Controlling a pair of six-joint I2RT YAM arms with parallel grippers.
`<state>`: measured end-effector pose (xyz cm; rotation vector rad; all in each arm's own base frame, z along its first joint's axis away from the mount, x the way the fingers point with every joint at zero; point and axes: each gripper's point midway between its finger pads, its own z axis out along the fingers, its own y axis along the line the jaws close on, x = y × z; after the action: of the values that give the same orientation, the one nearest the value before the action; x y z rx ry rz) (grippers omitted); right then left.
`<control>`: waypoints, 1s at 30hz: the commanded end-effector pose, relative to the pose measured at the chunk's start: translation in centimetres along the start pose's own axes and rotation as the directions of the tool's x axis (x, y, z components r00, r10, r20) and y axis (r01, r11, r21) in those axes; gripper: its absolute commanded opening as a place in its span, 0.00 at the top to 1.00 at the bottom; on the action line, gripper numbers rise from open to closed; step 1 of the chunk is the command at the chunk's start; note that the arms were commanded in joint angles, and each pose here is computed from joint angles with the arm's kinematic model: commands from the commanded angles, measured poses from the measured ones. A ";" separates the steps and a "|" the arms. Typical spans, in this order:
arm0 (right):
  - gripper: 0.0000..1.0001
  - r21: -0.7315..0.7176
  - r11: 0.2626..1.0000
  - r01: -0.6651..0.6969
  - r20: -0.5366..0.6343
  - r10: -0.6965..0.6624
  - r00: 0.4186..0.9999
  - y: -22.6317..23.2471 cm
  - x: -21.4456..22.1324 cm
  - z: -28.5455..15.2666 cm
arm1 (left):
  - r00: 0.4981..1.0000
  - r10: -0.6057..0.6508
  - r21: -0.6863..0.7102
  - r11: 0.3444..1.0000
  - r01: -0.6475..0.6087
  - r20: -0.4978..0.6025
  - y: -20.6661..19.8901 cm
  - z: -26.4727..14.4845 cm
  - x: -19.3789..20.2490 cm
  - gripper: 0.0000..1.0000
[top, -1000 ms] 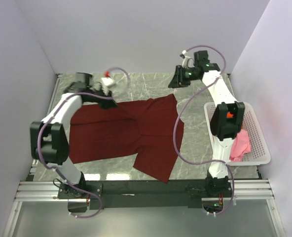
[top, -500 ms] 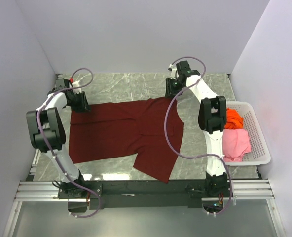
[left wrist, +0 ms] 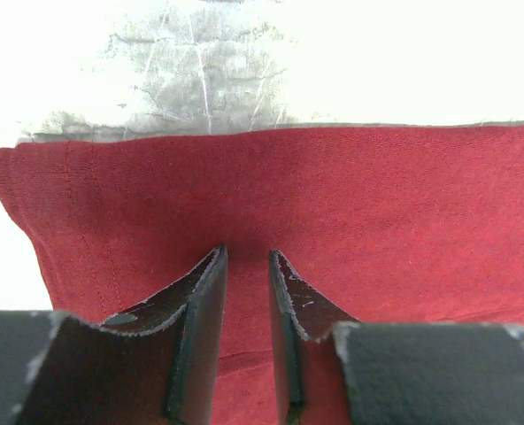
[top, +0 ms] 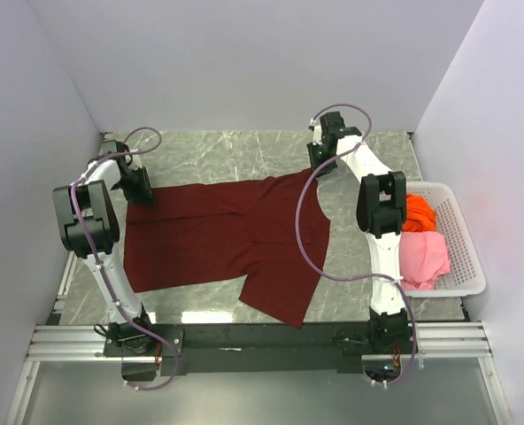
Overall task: Fold and stack the t-shirts
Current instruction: Fold the tshirt
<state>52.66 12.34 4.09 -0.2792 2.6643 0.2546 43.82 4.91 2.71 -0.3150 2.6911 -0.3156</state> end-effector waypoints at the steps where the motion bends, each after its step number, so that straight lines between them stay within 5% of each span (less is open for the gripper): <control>1: 0.73 -0.018 0.996 0.088 0.108 -0.085 0.991 -0.2 -2.7 -3.6 | 0.998 0.003 0.005 1.000 -0.003 0.057 -0.3 -1.4 -1.4 0.69; 11: 0.71 -0.080 0.882 0.465 0.266 -0.431 0.862 3.6 -5.9 -6.4 | 0.993 0.027 0.017 0.999 -0.029 0.118 -0.9 -2.8 -2.0 0.69; 17: 0.98 -0.109 0.744 0.660 0.188 -0.636 0.748 5.1 -3.9 -2.9 | 0.992 0.032 0.002 0.999 -0.032 0.121 -0.6 -3.2 -2.3 0.69; 30: 1.00 -0.086 0.679 0.729 -0.032 -0.734 0.679 1.7 0.5 1.3 | 0.997 0.003 -0.065 0.998 0.002 0.076 0.9 -1.6 -1.8 0.69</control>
<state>52.55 16.10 2.78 -1.3151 2.3307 0.1514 43.39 5.29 3.42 -0.3216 2.6659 -0.2714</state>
